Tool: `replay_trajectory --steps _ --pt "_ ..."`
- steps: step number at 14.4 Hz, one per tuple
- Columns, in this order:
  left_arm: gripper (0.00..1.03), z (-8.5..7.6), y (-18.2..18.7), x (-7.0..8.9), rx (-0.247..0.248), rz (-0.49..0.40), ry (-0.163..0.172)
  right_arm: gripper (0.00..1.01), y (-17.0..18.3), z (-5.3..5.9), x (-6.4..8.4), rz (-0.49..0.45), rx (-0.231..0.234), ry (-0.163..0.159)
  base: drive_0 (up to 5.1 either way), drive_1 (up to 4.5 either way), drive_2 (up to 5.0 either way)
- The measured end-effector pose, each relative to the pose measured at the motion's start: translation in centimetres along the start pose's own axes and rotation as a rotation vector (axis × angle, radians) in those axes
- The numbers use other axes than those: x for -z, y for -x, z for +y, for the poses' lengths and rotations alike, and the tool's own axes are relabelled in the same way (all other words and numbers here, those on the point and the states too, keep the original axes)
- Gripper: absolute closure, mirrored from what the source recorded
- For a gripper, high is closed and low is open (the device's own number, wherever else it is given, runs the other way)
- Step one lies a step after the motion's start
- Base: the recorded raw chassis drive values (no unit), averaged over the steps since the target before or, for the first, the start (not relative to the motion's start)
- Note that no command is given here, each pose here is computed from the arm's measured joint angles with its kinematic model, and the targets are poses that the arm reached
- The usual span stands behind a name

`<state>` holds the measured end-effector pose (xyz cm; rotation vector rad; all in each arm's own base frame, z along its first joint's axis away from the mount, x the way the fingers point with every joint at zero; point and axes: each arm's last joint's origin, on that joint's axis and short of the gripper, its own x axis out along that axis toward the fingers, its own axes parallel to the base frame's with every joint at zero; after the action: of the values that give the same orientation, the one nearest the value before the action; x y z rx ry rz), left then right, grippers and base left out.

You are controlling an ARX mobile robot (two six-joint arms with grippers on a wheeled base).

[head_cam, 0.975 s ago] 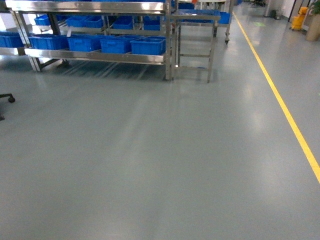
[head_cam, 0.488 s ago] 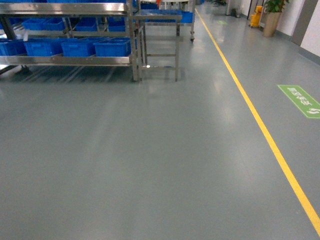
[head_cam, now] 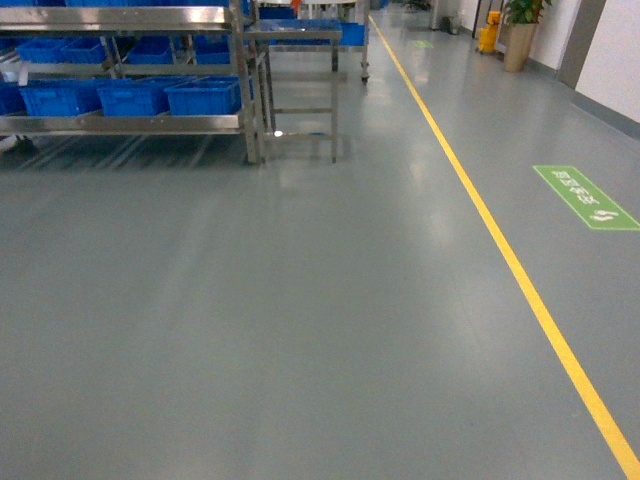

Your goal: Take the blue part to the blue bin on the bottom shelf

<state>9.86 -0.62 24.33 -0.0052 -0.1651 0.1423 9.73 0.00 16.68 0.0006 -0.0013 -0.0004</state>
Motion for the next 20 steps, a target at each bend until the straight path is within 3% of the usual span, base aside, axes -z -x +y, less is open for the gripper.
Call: replay_trajectory --steps 20 --pt "0.59 0.0 0.0 -0.02 0.0 -0.001 0.0 0.03 0.0 0.0 0.0 0.0 0.0 0.0 0.0 4.22 -4.2"
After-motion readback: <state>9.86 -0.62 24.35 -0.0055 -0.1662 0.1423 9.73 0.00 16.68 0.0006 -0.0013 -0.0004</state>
